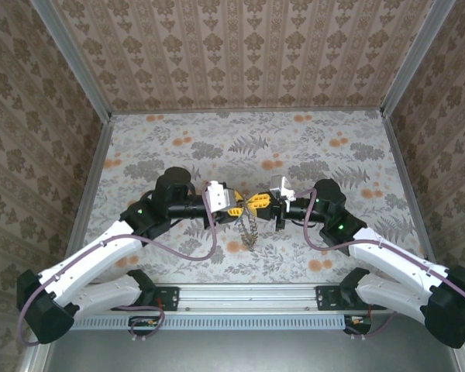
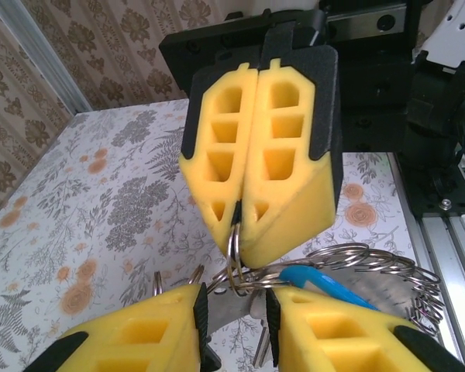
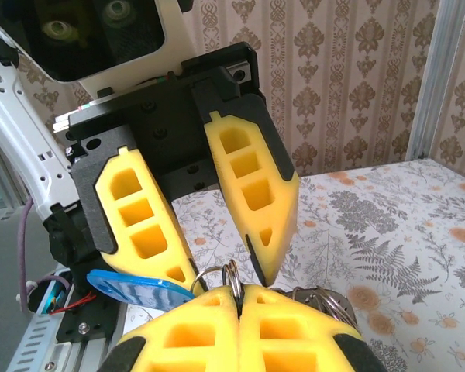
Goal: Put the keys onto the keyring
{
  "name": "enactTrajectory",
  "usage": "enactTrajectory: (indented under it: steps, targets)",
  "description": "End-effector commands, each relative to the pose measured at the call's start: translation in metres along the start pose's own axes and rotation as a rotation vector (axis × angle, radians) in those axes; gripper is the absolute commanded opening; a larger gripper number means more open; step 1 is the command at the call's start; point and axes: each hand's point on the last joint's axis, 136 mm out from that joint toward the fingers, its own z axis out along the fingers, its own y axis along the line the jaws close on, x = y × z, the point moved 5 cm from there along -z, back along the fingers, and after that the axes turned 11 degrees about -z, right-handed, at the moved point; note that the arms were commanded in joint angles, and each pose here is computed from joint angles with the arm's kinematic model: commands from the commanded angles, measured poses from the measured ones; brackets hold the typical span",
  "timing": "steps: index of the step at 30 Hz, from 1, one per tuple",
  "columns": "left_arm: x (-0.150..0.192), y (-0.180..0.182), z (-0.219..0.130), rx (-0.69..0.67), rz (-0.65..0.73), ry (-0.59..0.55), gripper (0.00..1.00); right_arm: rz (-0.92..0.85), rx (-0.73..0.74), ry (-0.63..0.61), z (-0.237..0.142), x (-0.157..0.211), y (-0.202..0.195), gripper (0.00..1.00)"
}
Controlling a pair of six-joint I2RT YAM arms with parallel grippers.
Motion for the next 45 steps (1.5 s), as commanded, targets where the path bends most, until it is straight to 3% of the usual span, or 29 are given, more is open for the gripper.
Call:
enactTrajectory:
  steps: [1,8,17,22,30,45]
  targets:
    - [-0.001,-0.011,-0.008,0.044,0.032,-0.005,0.32,-0.064,0.019,-0.056,-0.001,-0.023,-0.005,0.0]
    - [0.011,-0.009,-0.024,-0.023,0.086,0.104,0.4,-0.071,0.009,-0.045,-0.001,-0.023,-0.003,0.0]
    - [-0.006,0.002,-0.013,-0.046,0.024,0.001,0.42,-0.079,-0.004,-0.049,0.002,-0.025,-0.002,0.0]
    - [-0.01,0.004,-0.004,-0.026,0.017,-0.008,0.32,-0.077,-0.003,-0.048,0.003,-0.025,-0.002,0.0]
    - [-0.009,0.007,0.0,-0.051,0.027,-0.001,0.0,-0.068,0.011,-0.074,0.003,-0.029,-0.004,0.0]
    - [0.003,-0.01,0.019,-0.009,0.131,0.106,0.0,0.031,0.171,-0.209,-0.002,-0.044,-0.022,0.0]
